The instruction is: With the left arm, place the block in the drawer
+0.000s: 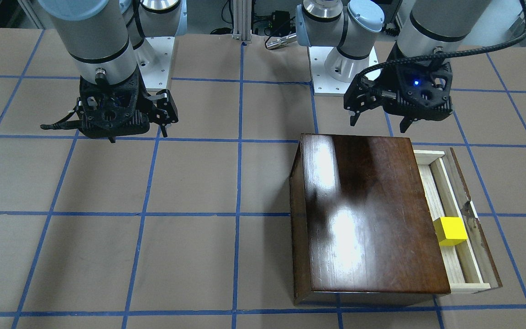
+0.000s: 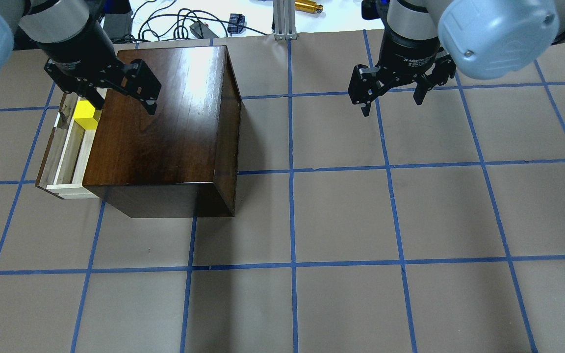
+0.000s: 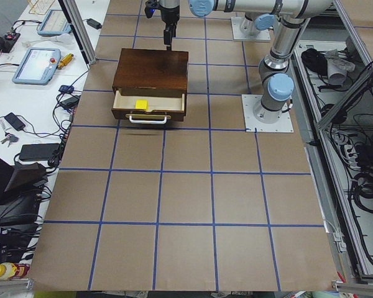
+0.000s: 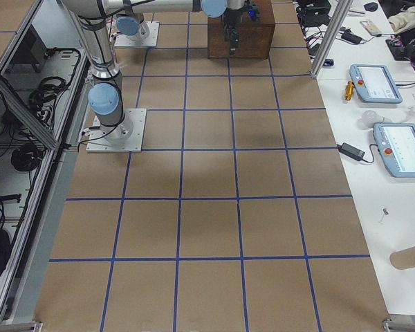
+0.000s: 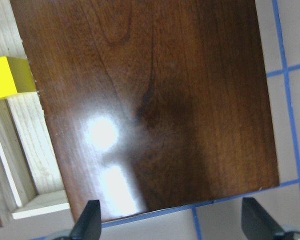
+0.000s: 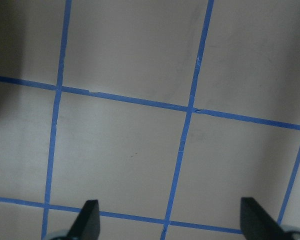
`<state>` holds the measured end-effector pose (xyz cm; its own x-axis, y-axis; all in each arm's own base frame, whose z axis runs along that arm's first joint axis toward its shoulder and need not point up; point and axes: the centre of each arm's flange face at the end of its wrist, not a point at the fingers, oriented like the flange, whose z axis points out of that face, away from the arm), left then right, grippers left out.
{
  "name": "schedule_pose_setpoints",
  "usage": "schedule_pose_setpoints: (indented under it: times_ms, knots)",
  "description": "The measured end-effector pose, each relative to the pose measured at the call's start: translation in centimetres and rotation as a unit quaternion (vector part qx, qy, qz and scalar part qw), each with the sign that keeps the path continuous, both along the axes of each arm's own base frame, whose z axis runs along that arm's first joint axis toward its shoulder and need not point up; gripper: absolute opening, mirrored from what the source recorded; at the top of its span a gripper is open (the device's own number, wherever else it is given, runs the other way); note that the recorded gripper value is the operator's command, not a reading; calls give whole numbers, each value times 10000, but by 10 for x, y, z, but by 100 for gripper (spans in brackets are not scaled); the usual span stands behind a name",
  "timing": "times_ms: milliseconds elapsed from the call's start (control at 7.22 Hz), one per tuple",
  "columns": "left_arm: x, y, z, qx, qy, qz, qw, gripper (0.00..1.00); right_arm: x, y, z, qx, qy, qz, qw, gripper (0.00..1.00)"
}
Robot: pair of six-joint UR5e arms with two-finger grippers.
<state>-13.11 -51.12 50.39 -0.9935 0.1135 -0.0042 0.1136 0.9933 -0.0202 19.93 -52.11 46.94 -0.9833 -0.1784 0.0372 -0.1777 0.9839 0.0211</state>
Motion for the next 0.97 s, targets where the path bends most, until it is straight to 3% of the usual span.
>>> schedule_pose_setpoints:
  times_ms: [277,970]
  knots:
    - [-21,3,0,-122,15,209,9997,100,0,0,0,0,0,-1,10000,100]
    - [-26,6,3,-184,15,179,9997,100,0,0,0,0,-1,-1,10000,100]
